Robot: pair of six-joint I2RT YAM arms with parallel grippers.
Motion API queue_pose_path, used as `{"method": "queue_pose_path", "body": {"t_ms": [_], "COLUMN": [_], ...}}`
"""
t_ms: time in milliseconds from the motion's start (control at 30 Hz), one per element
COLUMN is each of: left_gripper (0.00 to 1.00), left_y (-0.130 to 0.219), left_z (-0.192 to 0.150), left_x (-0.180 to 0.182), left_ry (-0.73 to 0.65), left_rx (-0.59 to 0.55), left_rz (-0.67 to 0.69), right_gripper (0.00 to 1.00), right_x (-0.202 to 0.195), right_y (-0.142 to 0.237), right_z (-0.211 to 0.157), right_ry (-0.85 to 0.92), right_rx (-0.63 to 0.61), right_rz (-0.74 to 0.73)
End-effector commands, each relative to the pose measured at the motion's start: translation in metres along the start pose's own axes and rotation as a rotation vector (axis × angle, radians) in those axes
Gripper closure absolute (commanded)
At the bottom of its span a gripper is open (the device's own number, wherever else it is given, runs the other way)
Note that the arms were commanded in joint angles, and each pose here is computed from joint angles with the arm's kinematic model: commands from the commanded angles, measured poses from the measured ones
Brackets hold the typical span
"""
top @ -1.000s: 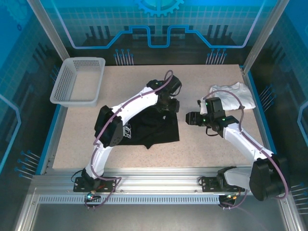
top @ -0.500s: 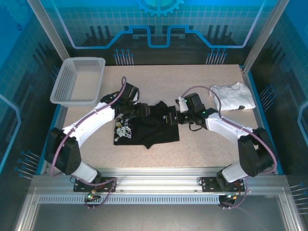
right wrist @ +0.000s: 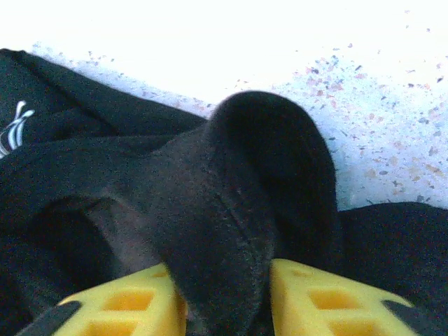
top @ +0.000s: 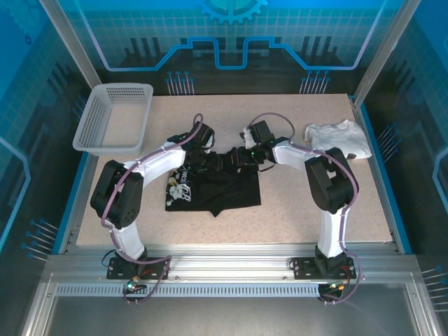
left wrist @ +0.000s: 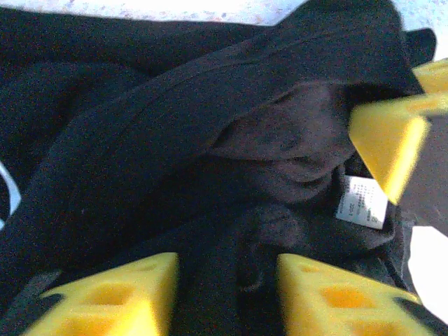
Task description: Fold the inside-out t-shirt
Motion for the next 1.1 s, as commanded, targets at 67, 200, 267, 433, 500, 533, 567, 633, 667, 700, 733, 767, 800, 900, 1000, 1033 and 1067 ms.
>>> {"method": "queue_pose_path", "body": {"t_ms": [67, 200, 267, 433, 500, 533, 567, 633, 667, 700, 733, 767, 800, 900, 1000, 1033, 1067], "left_gripper": [0.84, 0.97, 0.98, 0.9, 0.86, 0.83, 0.76, 0.64, 0.59, 0.53, 0.49, 0.46, 0.44, 0.4, 0.39, 0.38, 0.38], "left_y": [0.021, 0.035, 0.039, 0.029, 0.014, 0.008, 0.001, -0.006, -0.007, -0.005, -0.002, 0.002, 0.009, 0.033, 0.049, 0.052, 0.054], "left_z": [-0.012, -0.034, -0.044, -0.072, -0.081, -0.084, -0.089, -0.094, -0.096, -0.097, -0.097, -0.098, -0.098, -0.09, -0.066, -0.056, -0.046], "left_x": [-0.041, -0.078, -0.098, -0.141, -0.153, -0.159, -0.164, -0.17, -0.172, -0.173, -0.174, -0.174, -0.174, -0.159, -0.114, -0.096, -0.073], "left_ry": [-0.053, -0.117, -0.143, -0.203, -0.206, -0.209, -0.212, -0.225, -0.238, -0.249, -0.261, -0.282, -0.309, -0.352, -0.255, -0.193, -0.112], "left_rx": [-0.027, -0.036, -0.036, -0.018, 0.006, 0.025, 0.047, 0.069, 0.076, 0.08, 0.081, 0.076, 0.066, 0.006, -0.073, -0.091, -0.104], "left_rz": [-0.149, -0.234, -0.281, -0.369, -0.393, -0.406, -0.412, -0.415, -0.42, -0.427, -0.437, -0.44, -0.443, -0.427, -0.367, -0.345, -0.32], "right_gripper": [0.85, 0.91, 0.91, 0.88, 0.84, 0.82, 0.8, 0.74, 0.7, 0.66, 0.62, 0.59, 0.57, 0.56, 0.55, 0.53, 0.51], "right_x": [-0.006, -0.013, -0.013, -0.019, -0.025, -0.027, -0.032, -0.039, -0.042, -0.045, -0.047, -0.051, -0.055, -0.056, -0.042, -0.037, -0.031], "right_y": [0.007, 0.021, 0.027, 0.032, 0.03, 0.03, 0.031, 0.034, 0.038, 0.043, 0.047, 0.054, 0.061, 0.087, 0.105, 0.106, 0.105], "right_z": [0.017, 0.026, 0.031, 0.035, 0.034, 0.035, 0.035, 0.035, 0.035, 0.036, 0.034, 0.033, 0.032, 0.029, 0.018, 0.015, 0.013], "right_ry": [0.001, 0.0, 0.004, -0.006, -0.029, -0.039, -0.054, -0.07, -0.074, -0.072, -0.072, -0.071, -0.07, -0.06, -0.032, -0.023, -0.018], "right_rx": [-0.022, -0.037, -0.039, 0.011, 0.041, 0.051, 0.062, 0.077, 0.084, 0.084, 0.09, 0.092, 0.089, 0.052, 0.005, -0.009, -0.023], "right_rz": [-0.015, -0.016, 0.003, 0.058, 0.085, 0.098, 0.102, 0.107, 0.105, 0.094, 0.082, 0.063, 0.044, 0.002, 0.007, 0.019, 0.029]}}
Point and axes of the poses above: each hand's point on the last joint's axis, 136 mm out from that joint toward the fingers, its own y axis back along the fingers, its own x axis along the line the jaws close on, z = x × y, the point moved 3 cm from there along y, back along the fingers, and after that the axes turned 7 degrees about y, right-handed, at the moved point
